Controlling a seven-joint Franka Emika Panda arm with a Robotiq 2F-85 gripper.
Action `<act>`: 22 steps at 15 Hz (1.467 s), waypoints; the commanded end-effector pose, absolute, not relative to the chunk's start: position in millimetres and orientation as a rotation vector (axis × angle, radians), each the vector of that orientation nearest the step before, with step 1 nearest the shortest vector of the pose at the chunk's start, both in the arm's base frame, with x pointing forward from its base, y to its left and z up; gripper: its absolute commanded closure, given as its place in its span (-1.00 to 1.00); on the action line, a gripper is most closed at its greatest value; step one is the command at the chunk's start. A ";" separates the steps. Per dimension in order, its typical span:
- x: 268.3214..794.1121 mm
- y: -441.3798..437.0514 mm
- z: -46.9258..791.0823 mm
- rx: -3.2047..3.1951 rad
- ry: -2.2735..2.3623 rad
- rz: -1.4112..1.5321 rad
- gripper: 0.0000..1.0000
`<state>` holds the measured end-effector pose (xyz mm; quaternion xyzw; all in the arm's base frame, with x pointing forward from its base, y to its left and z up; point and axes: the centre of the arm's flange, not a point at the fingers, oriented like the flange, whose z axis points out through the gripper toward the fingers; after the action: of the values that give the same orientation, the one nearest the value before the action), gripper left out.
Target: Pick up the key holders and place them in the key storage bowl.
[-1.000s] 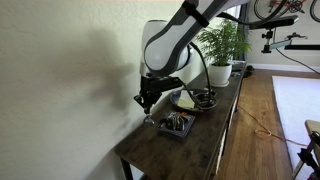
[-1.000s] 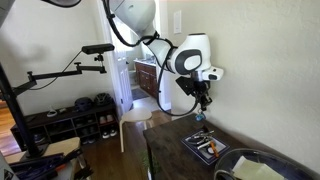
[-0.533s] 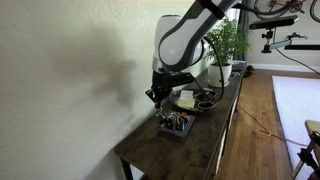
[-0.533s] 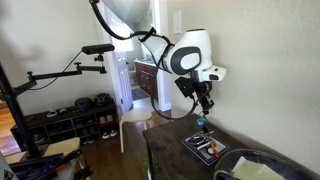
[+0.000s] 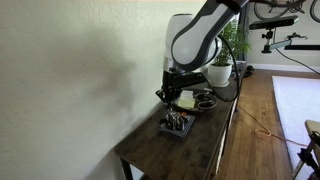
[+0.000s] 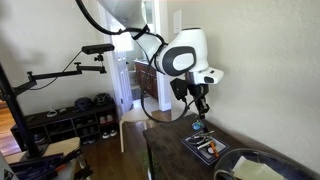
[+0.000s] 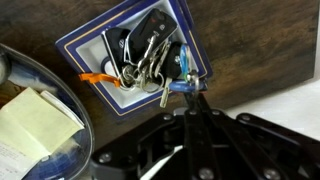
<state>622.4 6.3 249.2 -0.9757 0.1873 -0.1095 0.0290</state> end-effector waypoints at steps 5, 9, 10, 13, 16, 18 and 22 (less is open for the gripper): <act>604.9 -0.7 240.7 -2.982 0.643 -0.315 0.95; 608.3 -6.7 243.4 -2.986 0.653 -0.320 0.95; 608.3 -8.4 243.4 -2.987 0.656 -0.321 0.95; 609.3 -12.7 240.0 -2.993 0.655 -0.314 0.95; 614.0 -18.6 234.4 -2.994 0.661 -0.304 0.95; 617.1 -22.5 229.2 -2.997 0.668 -0.291 0.95; 622.2 -26.6 223.1 -3.000 0.674 -0.280 0.95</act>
<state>616.6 -20.6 227.0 -0.9713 0.2177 -0.0914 0.0280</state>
